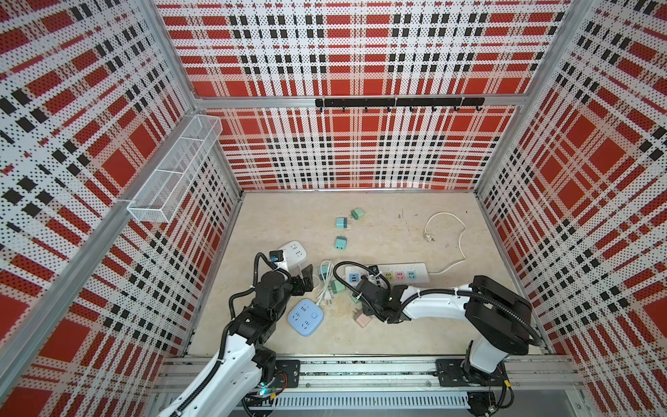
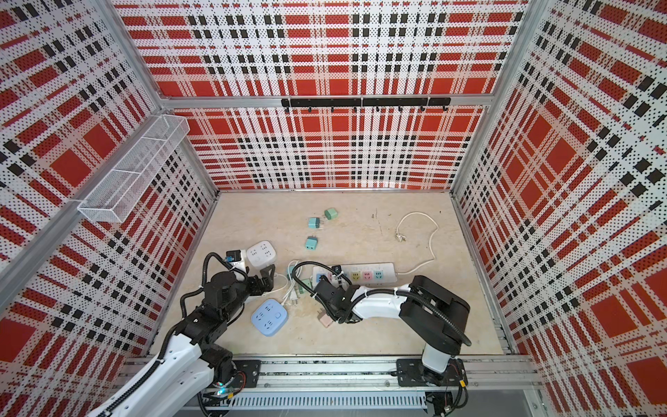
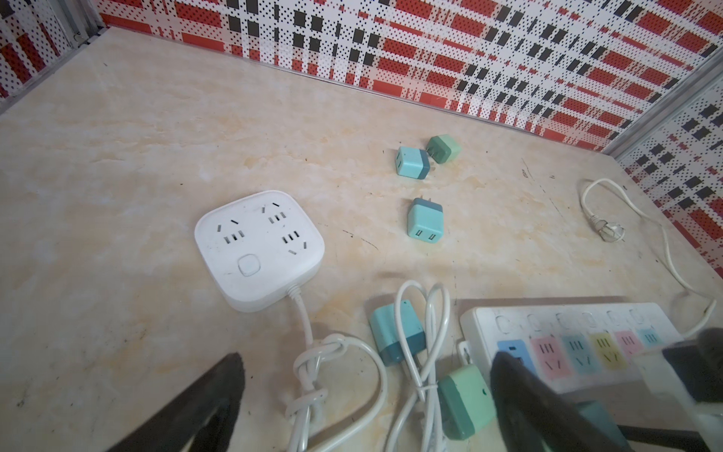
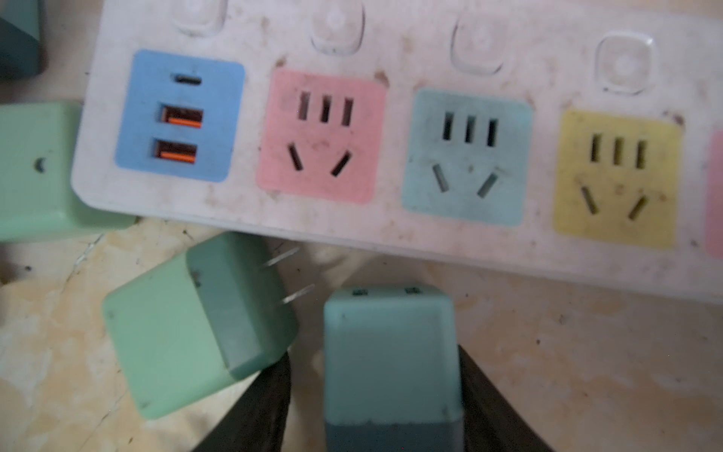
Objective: Insert the plug
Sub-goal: 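Close the right gripper on the teal adapter and lift it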
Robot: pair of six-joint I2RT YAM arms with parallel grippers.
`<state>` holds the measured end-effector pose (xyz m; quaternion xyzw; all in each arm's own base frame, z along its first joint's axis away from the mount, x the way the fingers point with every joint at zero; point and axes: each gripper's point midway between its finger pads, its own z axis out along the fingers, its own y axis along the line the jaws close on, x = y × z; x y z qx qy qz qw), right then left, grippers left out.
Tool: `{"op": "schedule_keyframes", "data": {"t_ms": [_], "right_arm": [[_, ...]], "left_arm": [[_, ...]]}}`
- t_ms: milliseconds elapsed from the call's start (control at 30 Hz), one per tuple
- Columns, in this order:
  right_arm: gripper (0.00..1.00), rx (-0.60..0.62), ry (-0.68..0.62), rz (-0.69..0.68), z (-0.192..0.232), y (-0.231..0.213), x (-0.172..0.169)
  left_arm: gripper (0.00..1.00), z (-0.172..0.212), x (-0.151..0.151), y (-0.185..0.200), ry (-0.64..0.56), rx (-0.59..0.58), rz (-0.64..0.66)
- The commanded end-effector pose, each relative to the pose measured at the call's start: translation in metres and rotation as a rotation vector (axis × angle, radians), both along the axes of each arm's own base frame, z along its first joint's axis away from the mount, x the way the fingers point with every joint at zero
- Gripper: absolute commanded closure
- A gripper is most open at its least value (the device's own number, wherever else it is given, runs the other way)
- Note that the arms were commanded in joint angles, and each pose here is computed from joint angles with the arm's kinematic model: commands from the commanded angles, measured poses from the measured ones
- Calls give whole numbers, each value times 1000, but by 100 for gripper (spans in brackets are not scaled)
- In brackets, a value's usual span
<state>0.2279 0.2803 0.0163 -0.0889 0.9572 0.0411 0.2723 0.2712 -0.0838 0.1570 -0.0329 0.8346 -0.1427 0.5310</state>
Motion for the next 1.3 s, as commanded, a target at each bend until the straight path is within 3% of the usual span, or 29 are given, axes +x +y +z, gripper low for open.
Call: {"op": "schedule_keyframes", "data": {"t_ms": [0, 267, 567, 800, 1267], "right_arm": [[45, -112, 99, -7, -36, -30, -19], [56, -91, 68, 4, -30, -28, -14], [64, -26, -73, -1, 13, -32, -1], [67, 103, -237, 38, 59, -30, 8], [75, 351, -661, 279, 153, -13, 9]], "left_arm": [[1, 3, 1, -1, -17, -19, 4], [1, 2, 1, 4, -12, -13, 38], [1, 1, 1, 27, -5, -8, 166], [0, 4, -2, 27, -15, -40, 143], [1, 7, -1, 14, -37, -47, 64]]}}
